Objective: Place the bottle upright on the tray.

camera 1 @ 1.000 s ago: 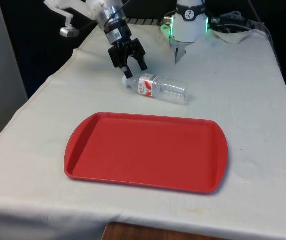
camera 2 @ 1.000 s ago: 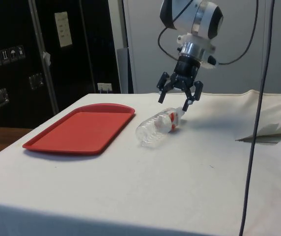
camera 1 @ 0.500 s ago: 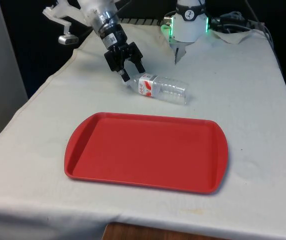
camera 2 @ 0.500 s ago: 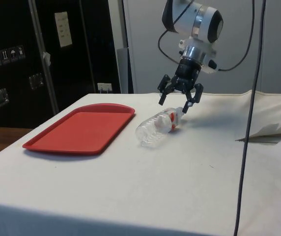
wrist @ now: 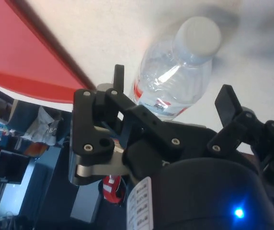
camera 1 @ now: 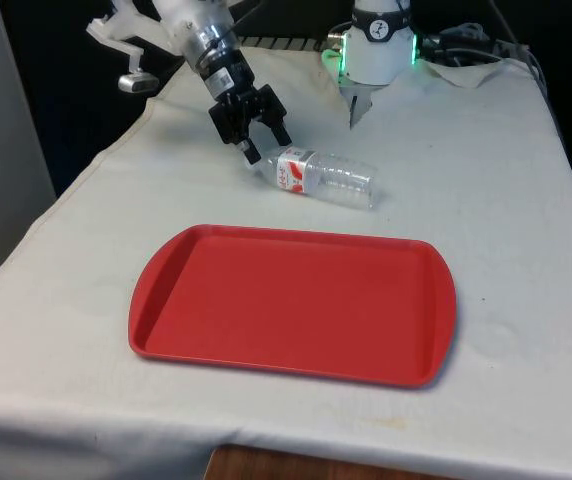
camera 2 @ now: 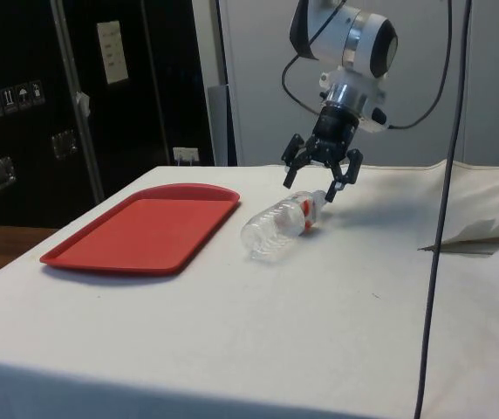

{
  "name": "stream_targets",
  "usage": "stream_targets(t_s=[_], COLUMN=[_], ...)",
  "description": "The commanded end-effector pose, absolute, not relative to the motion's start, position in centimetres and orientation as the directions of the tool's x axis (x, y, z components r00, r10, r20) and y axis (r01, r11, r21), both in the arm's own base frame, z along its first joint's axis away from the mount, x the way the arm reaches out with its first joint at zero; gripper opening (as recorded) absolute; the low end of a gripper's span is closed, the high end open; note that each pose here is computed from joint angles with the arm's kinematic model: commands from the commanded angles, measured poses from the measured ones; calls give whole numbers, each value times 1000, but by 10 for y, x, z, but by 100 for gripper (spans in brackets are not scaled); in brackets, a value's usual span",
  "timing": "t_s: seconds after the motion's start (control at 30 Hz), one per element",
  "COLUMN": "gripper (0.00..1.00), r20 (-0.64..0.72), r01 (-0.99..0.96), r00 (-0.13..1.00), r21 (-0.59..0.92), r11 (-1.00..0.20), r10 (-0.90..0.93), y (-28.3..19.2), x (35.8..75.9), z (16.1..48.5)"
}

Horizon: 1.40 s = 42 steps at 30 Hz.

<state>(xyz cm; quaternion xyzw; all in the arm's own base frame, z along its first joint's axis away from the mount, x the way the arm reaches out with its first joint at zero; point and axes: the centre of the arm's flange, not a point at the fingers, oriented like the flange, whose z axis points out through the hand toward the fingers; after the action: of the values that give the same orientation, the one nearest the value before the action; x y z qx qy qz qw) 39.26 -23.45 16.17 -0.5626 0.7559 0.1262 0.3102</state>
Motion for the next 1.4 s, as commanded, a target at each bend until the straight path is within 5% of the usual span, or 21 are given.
stream_targets(t_s=[0.0, 1.37], gripper=[100, 100], r20=[-622, -786], r01=[-925, -906], r00=[-174, -152], r21=[-162, -131], r11=[343, 402], r10=[-763, -599], y=[-236, -257], x=[393, 388], z=[160, 127])
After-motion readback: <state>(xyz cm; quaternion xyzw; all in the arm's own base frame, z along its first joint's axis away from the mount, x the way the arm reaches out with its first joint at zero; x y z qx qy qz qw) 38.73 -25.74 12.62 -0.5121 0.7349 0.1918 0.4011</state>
